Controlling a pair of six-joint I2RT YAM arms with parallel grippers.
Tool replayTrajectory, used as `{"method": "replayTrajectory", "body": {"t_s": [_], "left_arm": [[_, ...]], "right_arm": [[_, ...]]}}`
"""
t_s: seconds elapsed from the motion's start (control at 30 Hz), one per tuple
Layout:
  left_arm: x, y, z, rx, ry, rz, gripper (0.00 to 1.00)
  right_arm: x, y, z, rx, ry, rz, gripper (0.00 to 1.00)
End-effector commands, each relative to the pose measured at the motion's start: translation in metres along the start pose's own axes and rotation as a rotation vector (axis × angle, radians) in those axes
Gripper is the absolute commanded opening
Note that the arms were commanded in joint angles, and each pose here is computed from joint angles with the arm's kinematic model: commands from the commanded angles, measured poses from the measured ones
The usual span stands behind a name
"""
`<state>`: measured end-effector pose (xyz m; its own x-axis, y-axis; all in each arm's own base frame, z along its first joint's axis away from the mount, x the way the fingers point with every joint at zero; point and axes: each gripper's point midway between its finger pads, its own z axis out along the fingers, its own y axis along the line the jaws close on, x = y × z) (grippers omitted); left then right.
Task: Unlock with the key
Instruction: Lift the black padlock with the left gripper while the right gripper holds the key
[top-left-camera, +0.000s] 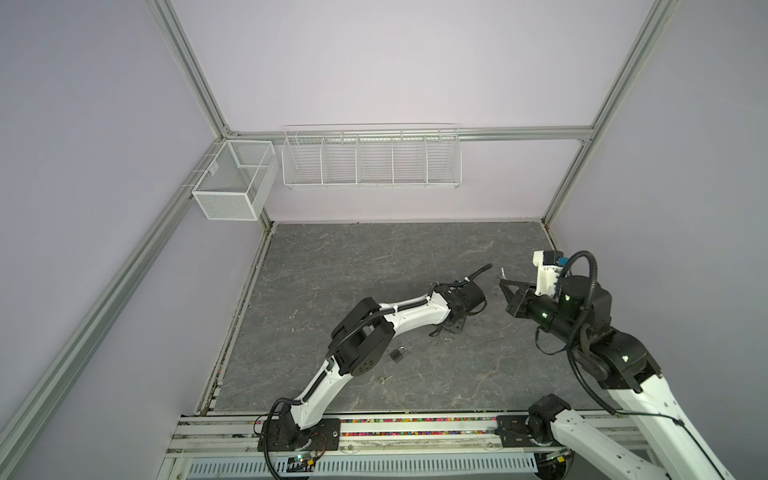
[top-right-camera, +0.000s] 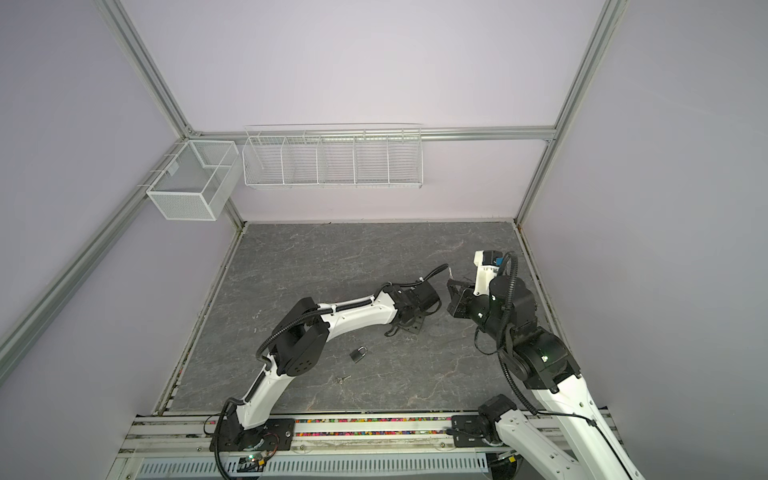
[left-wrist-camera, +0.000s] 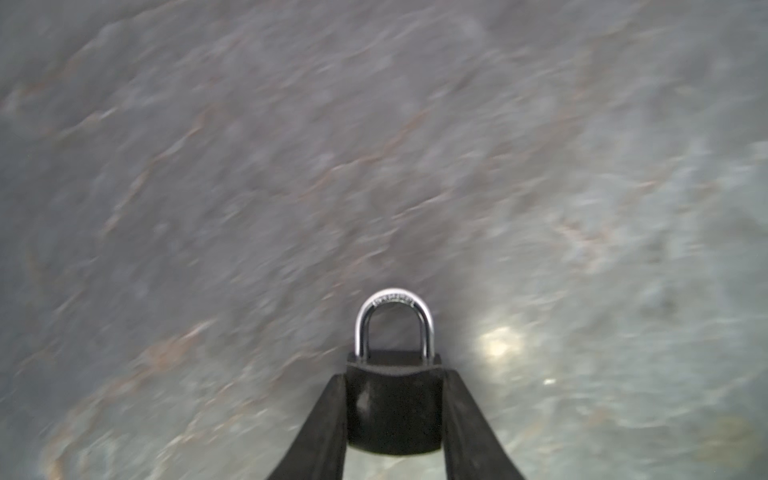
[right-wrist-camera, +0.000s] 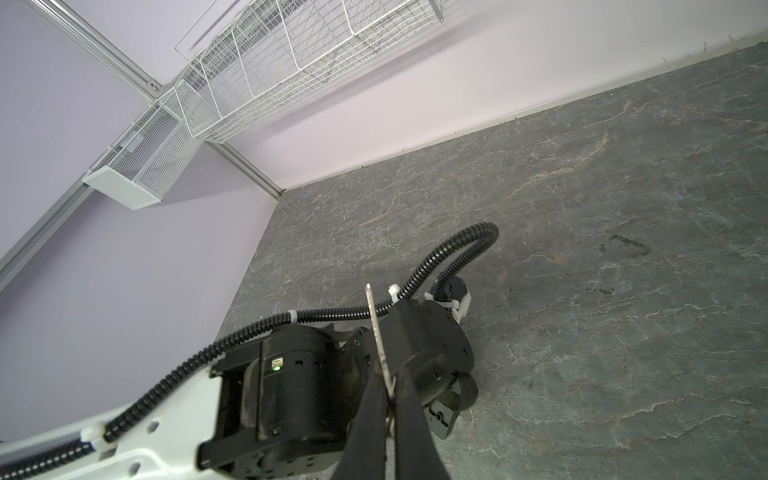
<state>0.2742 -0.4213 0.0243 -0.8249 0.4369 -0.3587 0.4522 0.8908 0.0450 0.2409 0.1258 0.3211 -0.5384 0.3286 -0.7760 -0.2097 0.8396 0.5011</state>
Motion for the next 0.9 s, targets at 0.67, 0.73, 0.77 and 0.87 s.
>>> {"method": "replayTrajectory", "body": {"t_s": [0.67, 0.73, 0.77, 0.87], "left_arm": [[0.044, 0.031, 0.027, -0.059, 0.149, -0.101, 0.44], [0.045, 0.032, 0.028, -0.063, 0.153, -0.096, 0.43], [0.046, 0.033, 0.029, -0.072, 0.156, -0.090, 0.42], [0.046, 0.036, 0.030, -0.085, 0.158, -0.075, 0.39]], "right_arm": [[0.006, 0.000, 0.004, -0.018, 0.007, 0.009, 0.07], [0.008, 0.000, 0.004, -0.021, 0.012, 0.009, 0.07], [0.009, -0.001, 0.005, -0.021, 0.017, 0.009, 0.07], [0.012, -0.001, 0.007, -0.022, 0.032, 0.013, 0.07]]}}
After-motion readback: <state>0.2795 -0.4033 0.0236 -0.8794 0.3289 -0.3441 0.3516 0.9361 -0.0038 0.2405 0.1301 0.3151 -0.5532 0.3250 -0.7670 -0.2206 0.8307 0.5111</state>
